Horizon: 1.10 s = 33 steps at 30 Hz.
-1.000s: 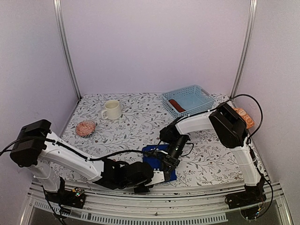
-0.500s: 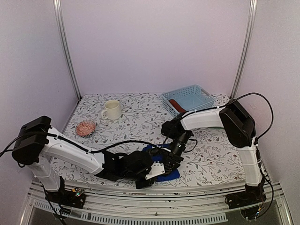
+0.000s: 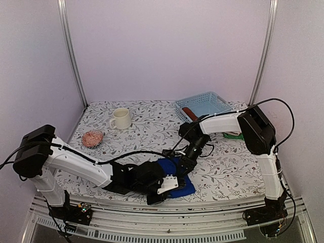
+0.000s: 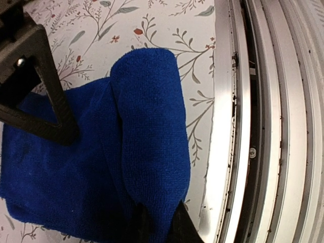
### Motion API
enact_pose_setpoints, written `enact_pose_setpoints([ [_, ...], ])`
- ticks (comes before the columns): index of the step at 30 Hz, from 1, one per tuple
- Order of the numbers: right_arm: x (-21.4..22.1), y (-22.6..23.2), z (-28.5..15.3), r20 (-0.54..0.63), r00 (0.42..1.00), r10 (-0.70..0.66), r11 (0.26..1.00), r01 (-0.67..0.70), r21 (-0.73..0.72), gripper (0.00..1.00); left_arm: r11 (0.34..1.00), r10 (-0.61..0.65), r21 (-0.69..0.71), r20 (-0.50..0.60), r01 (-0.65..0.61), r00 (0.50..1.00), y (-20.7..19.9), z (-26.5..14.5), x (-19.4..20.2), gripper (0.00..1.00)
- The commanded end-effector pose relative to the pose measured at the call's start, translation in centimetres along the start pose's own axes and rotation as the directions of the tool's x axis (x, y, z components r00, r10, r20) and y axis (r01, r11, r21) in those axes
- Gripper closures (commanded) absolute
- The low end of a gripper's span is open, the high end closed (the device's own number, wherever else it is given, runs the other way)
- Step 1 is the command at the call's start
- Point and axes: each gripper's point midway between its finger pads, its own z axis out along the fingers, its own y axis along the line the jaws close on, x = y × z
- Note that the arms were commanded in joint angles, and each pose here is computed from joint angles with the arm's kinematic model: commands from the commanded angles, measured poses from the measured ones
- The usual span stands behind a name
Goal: Roll the towels
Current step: Roll the towel at the center of the board.
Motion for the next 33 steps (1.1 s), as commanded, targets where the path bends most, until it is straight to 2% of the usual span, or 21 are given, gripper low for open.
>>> enact_pose_setpoints([
  [1, 0.5, -4.7, 1.4, -0.042, 0.999, 0.027, 0.986, -0.02, 0.165, 0.63, 1.0, 0.002, 0.03, 0.032, -0.003, 0.999, 0.0, -0.1, -1.1, 1.0],
  [6, -1.0, -2.3, -0.3, 0.007, 1.0, -0.024, 0.993, 0.023, 0.117, 0.63, 0.997, -0.068, 0.044, -0.04, 0.069, 0.997, 0.5, 1.4, 0.8, 1.0],
  [9, -3.1, 0.6, -4.5, 0.089, 0.99, -0.106, 0.987, 0.094, 0.131, 0.6, 0.987, -0.132, 0.083, -0.087, 0.139, 0.987, 0.7, 2.0, 2.1, 1.0],
  [13, -4.8, 4.4, -11.5, 0.214, 0.949, -0.231, 0.959, 0.184, 0.216, 0.57, 0.96, -0.219, 0.154, -0.11, 0.234, 0.97, 0.6, 1.9, 2.4, 1.0],
  [16, -4.6, 6.9, -15.1, 0.276, 0.906, -0.32, 0.925, 0.236, 0.299, 0.56, 0.915, -0.321, 0.217, -0.125, 0.341, 0.939, 0.8, 1.8, 2.6, 1.0],
  [20, -2.0, 8.8, -14.9, 0.287, 0.867, -0.408, 0.883, 0.293, 0.367, 0.56, 0.822, -0.461, 0.298, -0.154, 0.486, 0.874, 0.8, 1.6, 3.1, 1.0],
  [22, -0.8, 9.1, -13.7, 0.254, 0.847, -0.466, 0.847, 0.345, 0.406, 0.57, 0.759, -0.521, 0.34, -0.197, 0.556, 0.831, 0.5, 1.9, 3.8, 1.0],
  [26, 0.7, 8.4, -9.9, 0.055, 0.805, -0.59, 0.68, 0.459, 0.572, 0.58, 0.671, -0.589, 0.366, -0.265, 0.645, 0.763, 0.3, 2.6, 4.6, 1.0],
  [29, 1.1, 8.5, -6.9, -0.083, 0.757, -0.648, 0.566, 0.552, 0.613, 0.55, 0.63, -0.617, 0.381, -0.282, 0.676, 0.735, 0.5, 2.8, 4.7, 1.0],
  [33, 0.9, 7.7, -3.5, -0.211, 0.715, -0.666, 0.481, 0.629, 0.611, 0.54, 0.606, -0.64, 0.37, -0.299, 0.704, 0.708, 0.9, 2.9, 5.2, 1.0],
])
